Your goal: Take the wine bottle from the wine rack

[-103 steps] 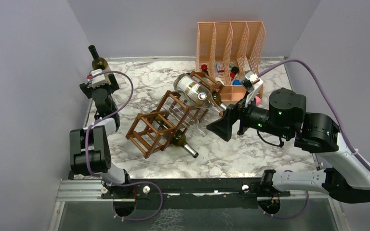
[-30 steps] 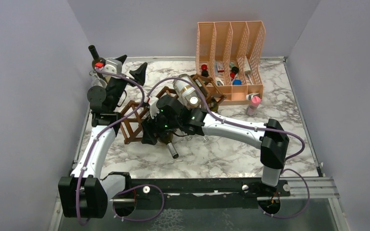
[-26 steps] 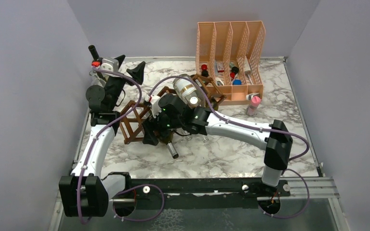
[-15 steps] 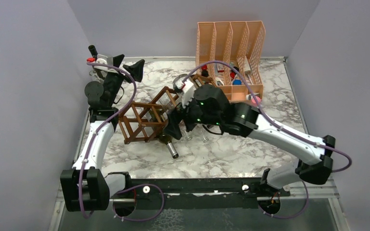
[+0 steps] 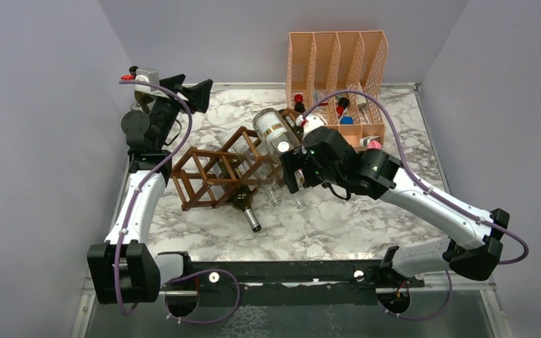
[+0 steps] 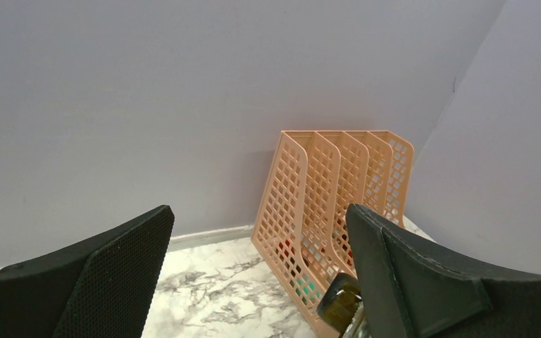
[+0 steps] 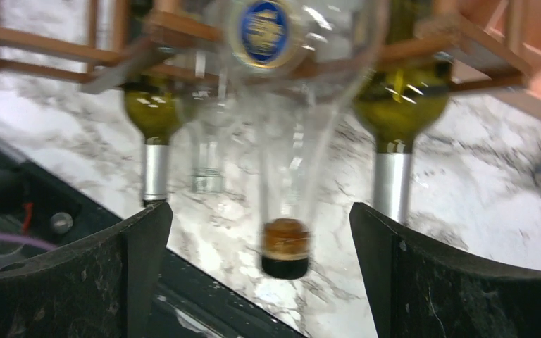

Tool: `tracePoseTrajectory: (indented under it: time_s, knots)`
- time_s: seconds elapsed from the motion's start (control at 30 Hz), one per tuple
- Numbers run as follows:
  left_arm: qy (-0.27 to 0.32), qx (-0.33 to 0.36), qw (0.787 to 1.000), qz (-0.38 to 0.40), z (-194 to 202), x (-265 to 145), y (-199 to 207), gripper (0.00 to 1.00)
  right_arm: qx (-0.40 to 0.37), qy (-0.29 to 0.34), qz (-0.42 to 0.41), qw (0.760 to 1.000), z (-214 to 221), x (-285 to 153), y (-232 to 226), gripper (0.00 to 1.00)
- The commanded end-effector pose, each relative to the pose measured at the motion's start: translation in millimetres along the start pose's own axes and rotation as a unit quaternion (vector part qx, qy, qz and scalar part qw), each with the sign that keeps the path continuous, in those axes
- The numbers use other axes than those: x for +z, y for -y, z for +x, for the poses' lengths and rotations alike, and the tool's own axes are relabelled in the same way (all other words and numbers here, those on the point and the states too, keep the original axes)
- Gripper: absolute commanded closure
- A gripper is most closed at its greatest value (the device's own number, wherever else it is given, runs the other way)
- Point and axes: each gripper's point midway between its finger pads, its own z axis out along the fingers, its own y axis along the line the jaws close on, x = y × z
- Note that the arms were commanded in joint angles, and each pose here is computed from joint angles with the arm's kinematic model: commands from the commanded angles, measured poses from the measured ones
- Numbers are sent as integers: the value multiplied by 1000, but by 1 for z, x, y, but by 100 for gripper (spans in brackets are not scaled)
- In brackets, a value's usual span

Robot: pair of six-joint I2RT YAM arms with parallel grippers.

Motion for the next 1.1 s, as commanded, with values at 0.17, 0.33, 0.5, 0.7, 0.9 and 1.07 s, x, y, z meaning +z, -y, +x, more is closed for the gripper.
tracePoseTrajectory:
  time_s: [0.17,0.33,0.5,0.7,0.9,1.07]
  knots:
    - [-5,-5,1000,13,-8,2,9,1,44,-12,-9,999,6,25,23,0]
    - [-1,7,1000,3,-9,1,5,1,55,-15,-39,998,-2,42,19,2]
    - [-5,-17,1000,6,-11,4,8,1,58,-38,-42,997,2,58,18,8]
    - [-18,-39,999,-16,-14,8,0,1,71,-46,-50,995,7,72,21,15]
    - [-15,-50,998,-23,-15,6,-3,1,77,-49,-59,994,9,81,17,22]
    - [-12,-38,999,-26,-17,5,-4,1,86,-55,-62,993,16,83,15,26]
